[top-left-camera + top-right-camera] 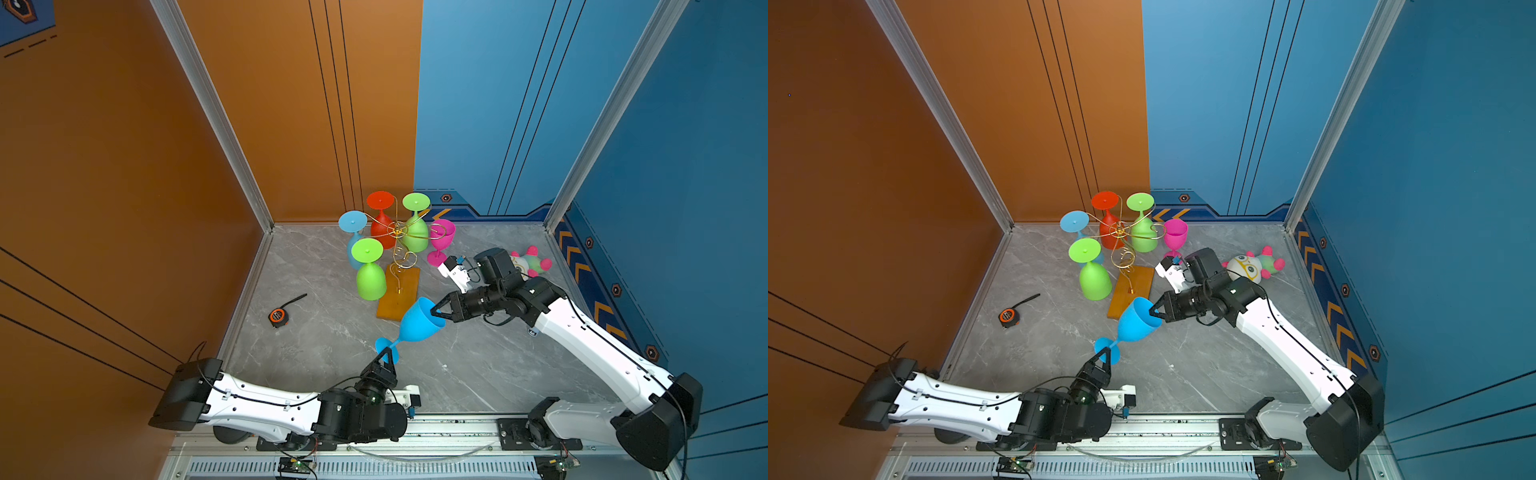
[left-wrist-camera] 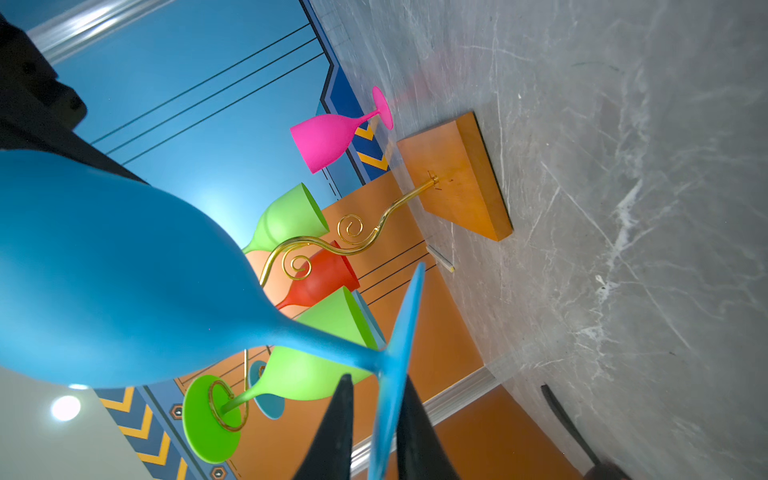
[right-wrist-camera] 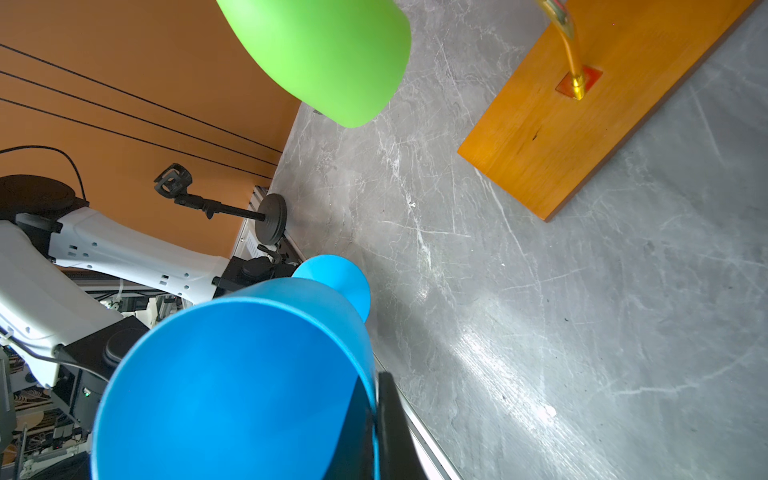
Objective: Take the wine glass off the wine glass rack
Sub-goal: 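Open the left gripper and pull it back while the right holds the glass, then carry the cyan glass upright with the right gripper beside the magenta glass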
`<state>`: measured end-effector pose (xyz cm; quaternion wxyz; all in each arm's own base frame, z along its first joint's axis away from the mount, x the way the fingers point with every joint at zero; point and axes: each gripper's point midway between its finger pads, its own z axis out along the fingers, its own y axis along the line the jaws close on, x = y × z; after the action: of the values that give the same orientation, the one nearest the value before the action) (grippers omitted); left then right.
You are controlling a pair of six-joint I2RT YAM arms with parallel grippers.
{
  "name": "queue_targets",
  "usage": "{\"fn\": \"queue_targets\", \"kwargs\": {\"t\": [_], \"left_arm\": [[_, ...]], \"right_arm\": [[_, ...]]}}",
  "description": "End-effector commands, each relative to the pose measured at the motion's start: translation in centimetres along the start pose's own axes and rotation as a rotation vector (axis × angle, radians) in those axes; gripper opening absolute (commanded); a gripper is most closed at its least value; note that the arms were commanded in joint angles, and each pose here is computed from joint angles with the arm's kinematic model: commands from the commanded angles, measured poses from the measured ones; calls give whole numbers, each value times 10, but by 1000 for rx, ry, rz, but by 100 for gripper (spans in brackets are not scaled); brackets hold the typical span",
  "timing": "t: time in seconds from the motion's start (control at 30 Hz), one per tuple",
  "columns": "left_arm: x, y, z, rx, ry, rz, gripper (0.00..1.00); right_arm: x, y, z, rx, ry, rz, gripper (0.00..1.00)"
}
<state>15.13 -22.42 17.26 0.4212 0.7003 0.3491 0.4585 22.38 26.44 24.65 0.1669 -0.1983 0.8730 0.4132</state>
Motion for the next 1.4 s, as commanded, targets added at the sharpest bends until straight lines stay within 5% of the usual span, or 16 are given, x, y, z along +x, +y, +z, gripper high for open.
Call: {"fn": "queue_targets", "kwargs": {"t": [0.0, 0.17, 0.3, 0.47, 0.6, 0.83, 1.1, 1.37], "left_arm": [[-5, 2, -4, -5, -41, -86, 34], [-12, 8, -6, 8, -92, -211, 53], [-8, 14, -10, 49, -117, -375, 82], [13, 33, -24, 132, -203, -742, 93], [42, 45, -31, 169, -255, -1054, 95], [93, 48, -29, 129, -177, -1353, 98], [136, 38, -10, 128, 42, -1539, 98], [162, 22, 9, 150, 187, -1676, 98]], "right_arm": [[-4, 1, -17, 22, -37, -23, 0], [-13, -15, -37, 79, -105, 9, 0], [-21, -33, -57, 166, -166, 31, 0], [-33, -57, -81, 300, -237, 49, 0], [-44, -79, -98, 456, -269, 56, 0], [-60, -120, -117, 717, -263, 73, 0], [-82, -167, -124, 923, -221, 94, 0], [-116, -205, -110, 967, -188, 121, 0]]}}
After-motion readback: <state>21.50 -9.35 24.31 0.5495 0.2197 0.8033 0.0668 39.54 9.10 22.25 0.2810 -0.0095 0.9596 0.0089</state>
